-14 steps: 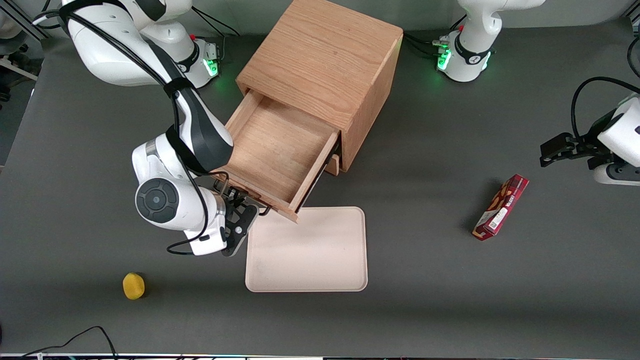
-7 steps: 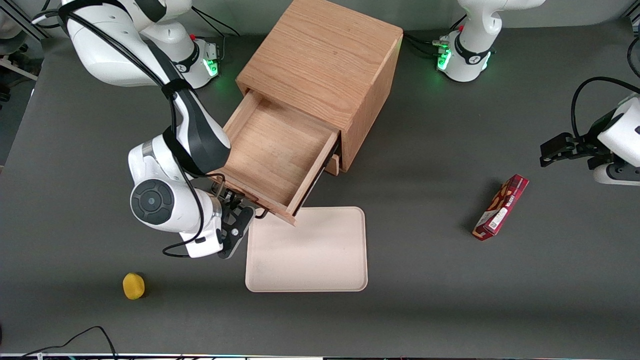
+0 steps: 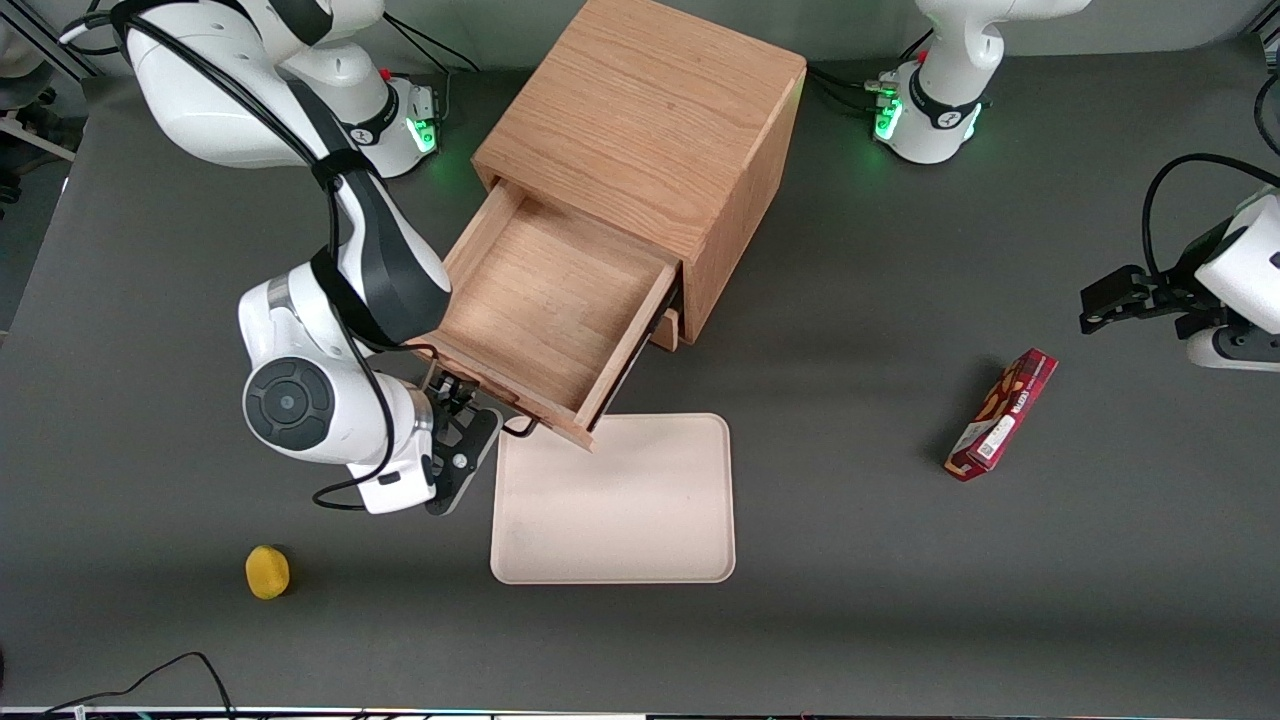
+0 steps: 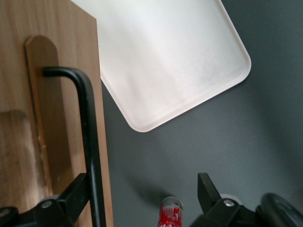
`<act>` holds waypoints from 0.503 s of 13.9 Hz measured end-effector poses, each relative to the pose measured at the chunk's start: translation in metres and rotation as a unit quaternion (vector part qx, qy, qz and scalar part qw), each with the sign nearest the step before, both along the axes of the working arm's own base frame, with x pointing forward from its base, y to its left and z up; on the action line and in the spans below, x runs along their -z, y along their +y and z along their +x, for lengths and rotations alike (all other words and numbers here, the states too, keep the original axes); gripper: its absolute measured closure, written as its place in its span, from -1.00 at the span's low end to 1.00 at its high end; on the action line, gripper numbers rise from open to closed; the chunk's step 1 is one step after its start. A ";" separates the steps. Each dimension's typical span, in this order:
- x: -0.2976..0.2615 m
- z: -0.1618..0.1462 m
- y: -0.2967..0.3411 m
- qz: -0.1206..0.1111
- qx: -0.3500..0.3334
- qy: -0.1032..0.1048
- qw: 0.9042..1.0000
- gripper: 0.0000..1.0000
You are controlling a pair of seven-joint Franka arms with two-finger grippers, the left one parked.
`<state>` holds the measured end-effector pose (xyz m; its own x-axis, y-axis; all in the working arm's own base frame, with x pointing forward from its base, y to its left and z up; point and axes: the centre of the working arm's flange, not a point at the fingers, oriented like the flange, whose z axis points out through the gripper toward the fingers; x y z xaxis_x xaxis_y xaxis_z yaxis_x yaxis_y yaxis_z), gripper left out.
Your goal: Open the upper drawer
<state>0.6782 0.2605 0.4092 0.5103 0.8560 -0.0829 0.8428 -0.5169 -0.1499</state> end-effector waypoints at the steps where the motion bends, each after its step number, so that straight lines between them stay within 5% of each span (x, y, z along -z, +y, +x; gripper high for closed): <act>1: -0.007 0.000 -0.002 -0.002 0.000 0.003 1.000 -1.00; 7: -0.082 -0.018 -0.010 -0.005 0.002 0.000 1.000 -1.00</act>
<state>0.6607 0.2510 0.4914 0.5144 0.8528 -0.0903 0.8404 -0.5223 -0.1448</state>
